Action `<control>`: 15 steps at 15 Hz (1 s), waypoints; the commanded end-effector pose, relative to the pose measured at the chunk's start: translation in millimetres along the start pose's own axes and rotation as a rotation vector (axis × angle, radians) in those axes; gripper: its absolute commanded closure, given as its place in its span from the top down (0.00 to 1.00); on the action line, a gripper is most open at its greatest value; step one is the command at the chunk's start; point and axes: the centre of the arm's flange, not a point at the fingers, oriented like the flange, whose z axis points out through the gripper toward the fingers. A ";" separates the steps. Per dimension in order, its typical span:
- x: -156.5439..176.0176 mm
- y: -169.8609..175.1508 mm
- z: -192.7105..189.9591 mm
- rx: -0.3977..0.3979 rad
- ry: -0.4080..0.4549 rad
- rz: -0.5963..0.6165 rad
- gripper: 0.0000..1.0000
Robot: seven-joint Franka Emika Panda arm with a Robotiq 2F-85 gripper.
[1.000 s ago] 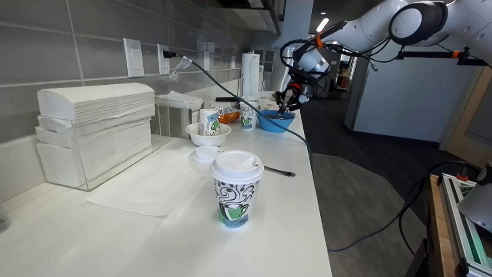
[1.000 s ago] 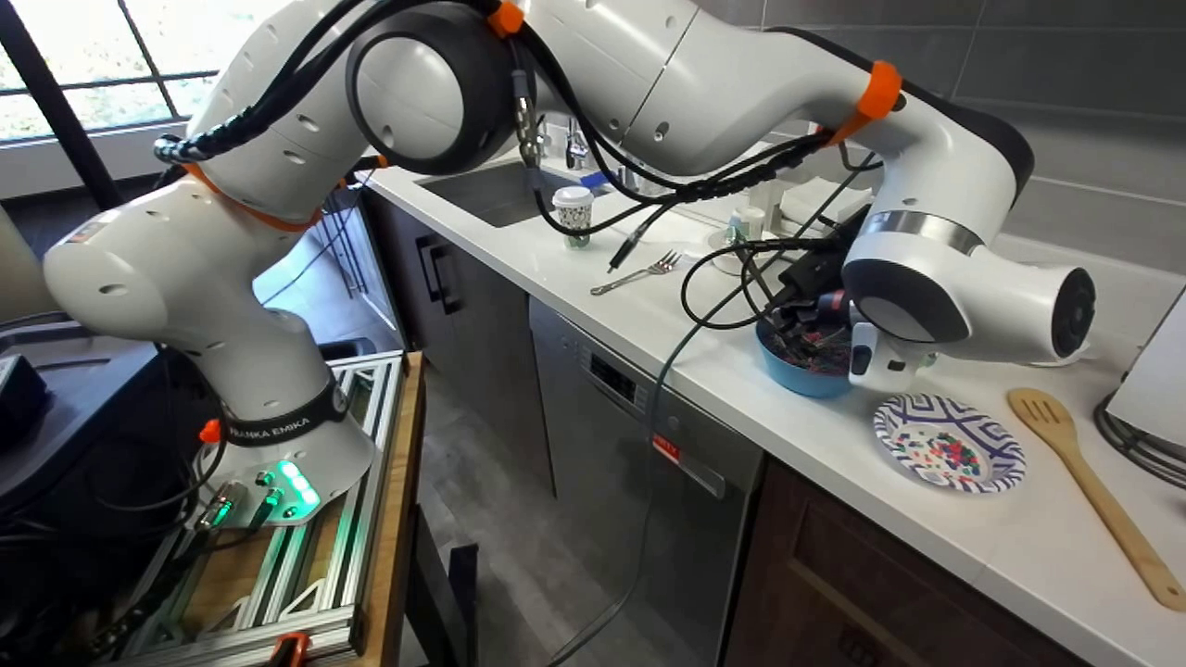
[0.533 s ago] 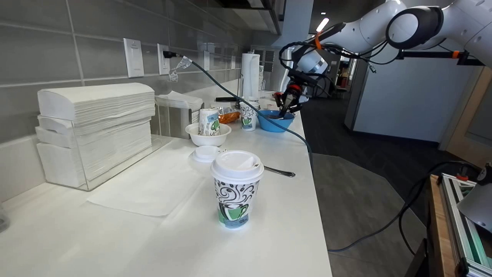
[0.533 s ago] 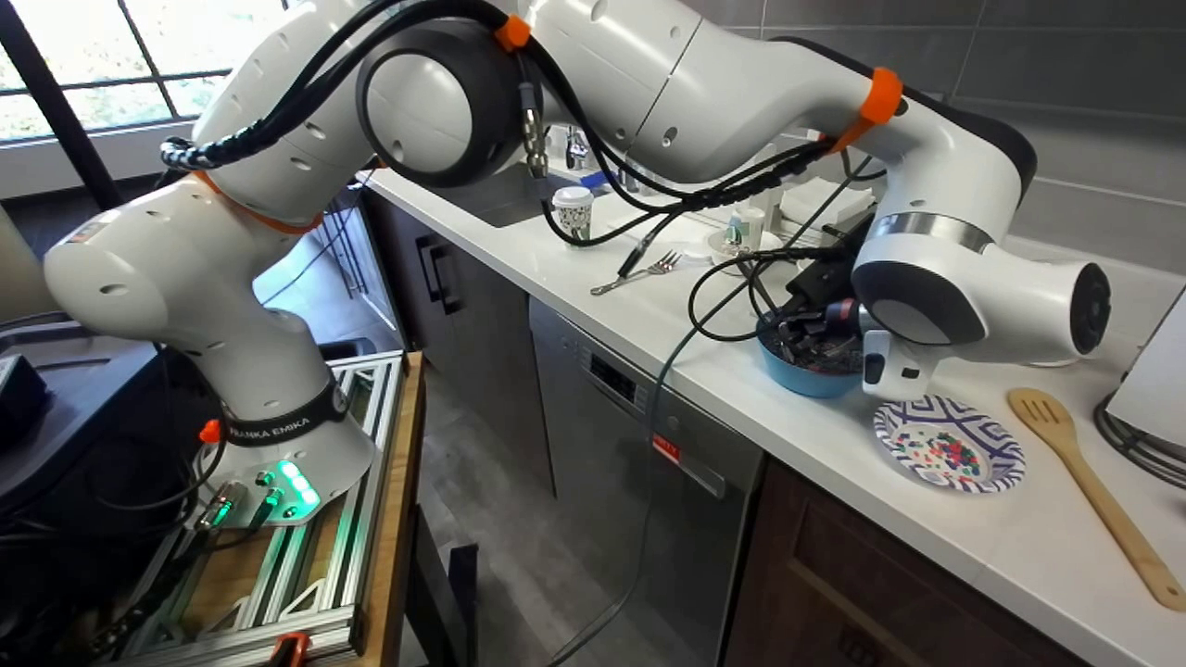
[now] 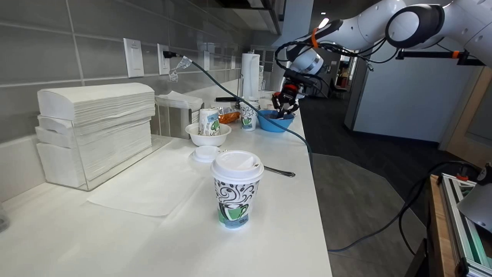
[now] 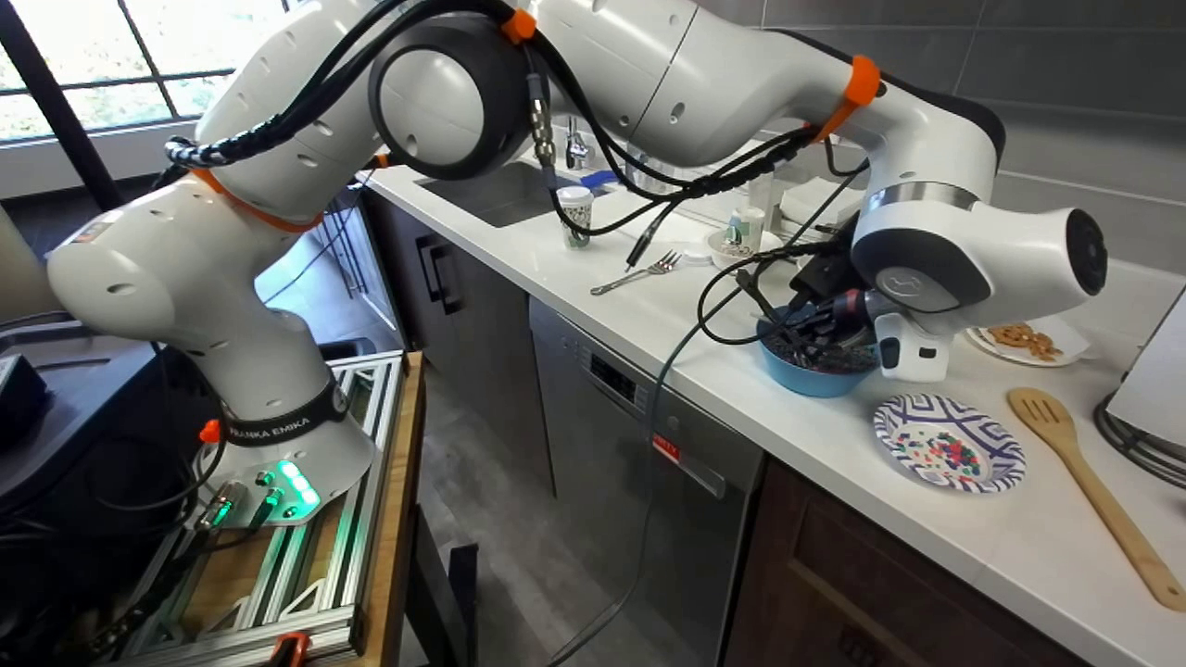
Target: Use the silver spoon to put some of the contents of the blue bowl into the white plate with blue markings
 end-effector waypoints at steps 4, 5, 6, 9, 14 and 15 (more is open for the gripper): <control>-10.3 -15.2 13.6 -0.083 0.150 -0.081 0.03; -13.2 -16.9 14.6 -0.098 0.163 -0.088 0.03; -17.4 -18.7 15.7 -0.116 0.179 -0.098 0.03; -30.7 -24.6 18.7 -0.171 0.228 -0.127 0.03; -51.4 -34.8 24.6 -0.243 0.311 -0.176 0.03; -55.6 -36.6 24.9 -0.253 0.324 -0.183 0.03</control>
